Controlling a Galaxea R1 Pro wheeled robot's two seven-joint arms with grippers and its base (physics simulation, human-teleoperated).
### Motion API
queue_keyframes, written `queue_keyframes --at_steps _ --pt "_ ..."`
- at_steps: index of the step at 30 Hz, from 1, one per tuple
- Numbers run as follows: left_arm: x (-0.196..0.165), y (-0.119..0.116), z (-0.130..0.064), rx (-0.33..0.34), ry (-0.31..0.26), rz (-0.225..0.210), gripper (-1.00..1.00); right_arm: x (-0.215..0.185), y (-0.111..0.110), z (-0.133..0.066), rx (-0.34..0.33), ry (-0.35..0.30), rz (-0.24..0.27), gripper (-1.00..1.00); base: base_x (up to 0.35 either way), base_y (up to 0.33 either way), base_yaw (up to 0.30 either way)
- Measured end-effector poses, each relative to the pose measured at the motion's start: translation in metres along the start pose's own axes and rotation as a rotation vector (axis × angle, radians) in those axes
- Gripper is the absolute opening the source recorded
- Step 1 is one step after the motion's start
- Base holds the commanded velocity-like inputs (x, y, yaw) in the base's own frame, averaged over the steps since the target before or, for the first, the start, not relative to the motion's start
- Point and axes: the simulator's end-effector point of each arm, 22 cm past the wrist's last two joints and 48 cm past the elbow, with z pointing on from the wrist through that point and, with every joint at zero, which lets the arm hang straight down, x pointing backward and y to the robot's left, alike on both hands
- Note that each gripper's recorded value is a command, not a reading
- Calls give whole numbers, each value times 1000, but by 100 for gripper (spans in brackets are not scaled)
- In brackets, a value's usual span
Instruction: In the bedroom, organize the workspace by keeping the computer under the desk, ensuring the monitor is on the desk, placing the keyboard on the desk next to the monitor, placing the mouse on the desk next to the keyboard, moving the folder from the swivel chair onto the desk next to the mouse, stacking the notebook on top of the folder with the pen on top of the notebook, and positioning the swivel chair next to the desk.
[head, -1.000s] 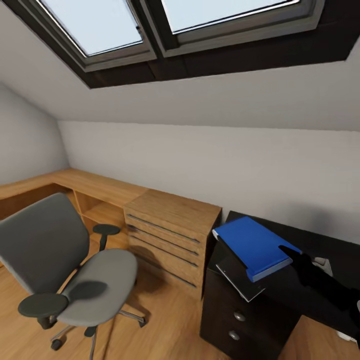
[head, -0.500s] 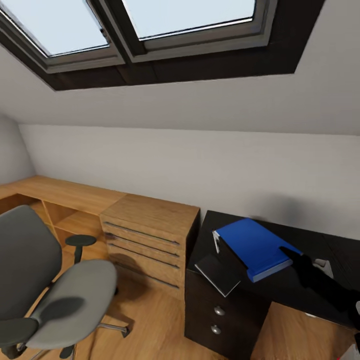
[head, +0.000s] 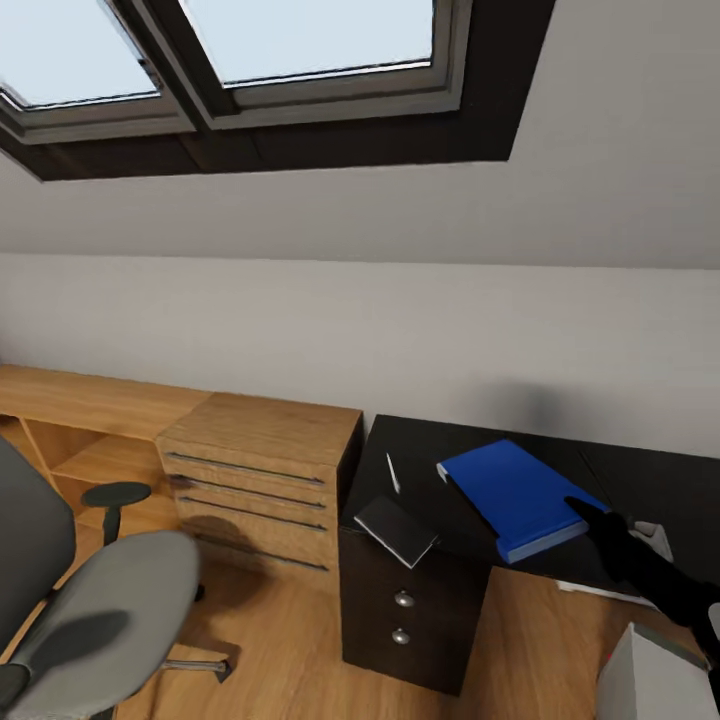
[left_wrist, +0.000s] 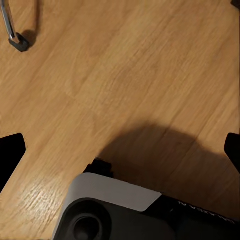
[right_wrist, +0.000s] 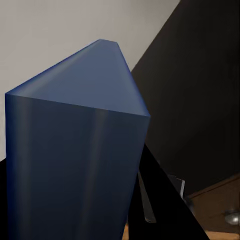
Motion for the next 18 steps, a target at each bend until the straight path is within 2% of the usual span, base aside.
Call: queue_keyframes --at_steps 9,11,14,18 --pt "0 -1 0 1 -1 0 100 0 0 0 2 -4 -1 -100 -46 12 -3" --pt "0 -1 0 1 -1 0 100 -5 -1 0 5 -26 -3 -100 -2 0 0" --pt "0 -1 0 1 0 0 100 -13 -1 0 8 -68 -3 -100 0 0 0" --pt "1 -1 0 1 0 1 100 -42 -3 -3 13 -228 12 -100 0 0 0"
